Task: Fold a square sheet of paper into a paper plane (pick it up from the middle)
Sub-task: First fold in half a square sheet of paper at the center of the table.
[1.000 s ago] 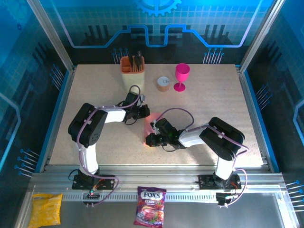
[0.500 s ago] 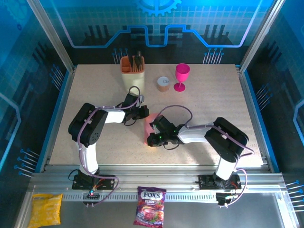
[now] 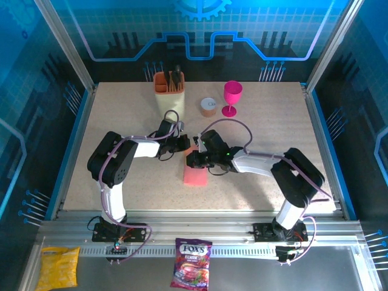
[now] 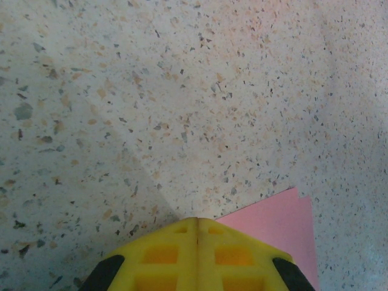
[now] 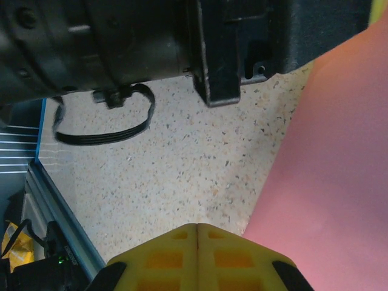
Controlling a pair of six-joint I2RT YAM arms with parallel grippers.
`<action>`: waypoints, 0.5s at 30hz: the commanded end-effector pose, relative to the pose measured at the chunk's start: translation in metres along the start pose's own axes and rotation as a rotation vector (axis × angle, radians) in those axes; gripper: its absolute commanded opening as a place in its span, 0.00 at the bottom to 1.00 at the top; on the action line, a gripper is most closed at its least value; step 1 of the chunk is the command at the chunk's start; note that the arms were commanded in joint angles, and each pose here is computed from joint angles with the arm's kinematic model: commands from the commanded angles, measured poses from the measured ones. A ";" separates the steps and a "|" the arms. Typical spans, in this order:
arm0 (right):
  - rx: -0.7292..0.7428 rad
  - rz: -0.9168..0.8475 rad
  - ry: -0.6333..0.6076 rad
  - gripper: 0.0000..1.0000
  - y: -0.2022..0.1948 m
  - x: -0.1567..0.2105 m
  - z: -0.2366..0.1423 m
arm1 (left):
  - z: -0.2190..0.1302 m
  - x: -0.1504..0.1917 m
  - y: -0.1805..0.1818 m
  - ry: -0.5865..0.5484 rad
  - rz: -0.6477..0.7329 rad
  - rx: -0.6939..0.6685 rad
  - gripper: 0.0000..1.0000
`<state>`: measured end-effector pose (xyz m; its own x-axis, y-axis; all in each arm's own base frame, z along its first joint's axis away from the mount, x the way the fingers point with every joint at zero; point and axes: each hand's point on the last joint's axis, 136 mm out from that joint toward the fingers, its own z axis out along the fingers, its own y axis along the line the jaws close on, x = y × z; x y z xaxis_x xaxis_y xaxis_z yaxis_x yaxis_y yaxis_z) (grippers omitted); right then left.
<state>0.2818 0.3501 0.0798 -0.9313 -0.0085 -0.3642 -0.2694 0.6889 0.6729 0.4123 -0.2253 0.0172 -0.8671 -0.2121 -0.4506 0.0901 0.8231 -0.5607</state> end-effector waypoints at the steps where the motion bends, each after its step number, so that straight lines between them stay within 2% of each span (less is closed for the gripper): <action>1: -0.025 0.018 -0.011 0.00 0.001 -0.008 0.014 | 0.005 0.028 0.026 0.079 -0.009 -0.077 0.00; 9: -0.006 0.034 -0.020 0.00 -0.014 -0.013 0.042 | 0.006 0.028 0.027 0.083 -0.006 -0.081 0.00; 15: 0.079 -0.002 0.073 0.00 -0.032 0.012 0.057 | 0.007 0.031 0.030 0.090 -0.010 -0.086 0.00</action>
<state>0.2992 0.3677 0.0289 -0.9480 -0.0102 -0.3182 -0.2291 0.7159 0.6596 0.4122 -0.2255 0.0172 -0.8669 -0.2086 -0.4528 0.0937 0.8239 -0.5590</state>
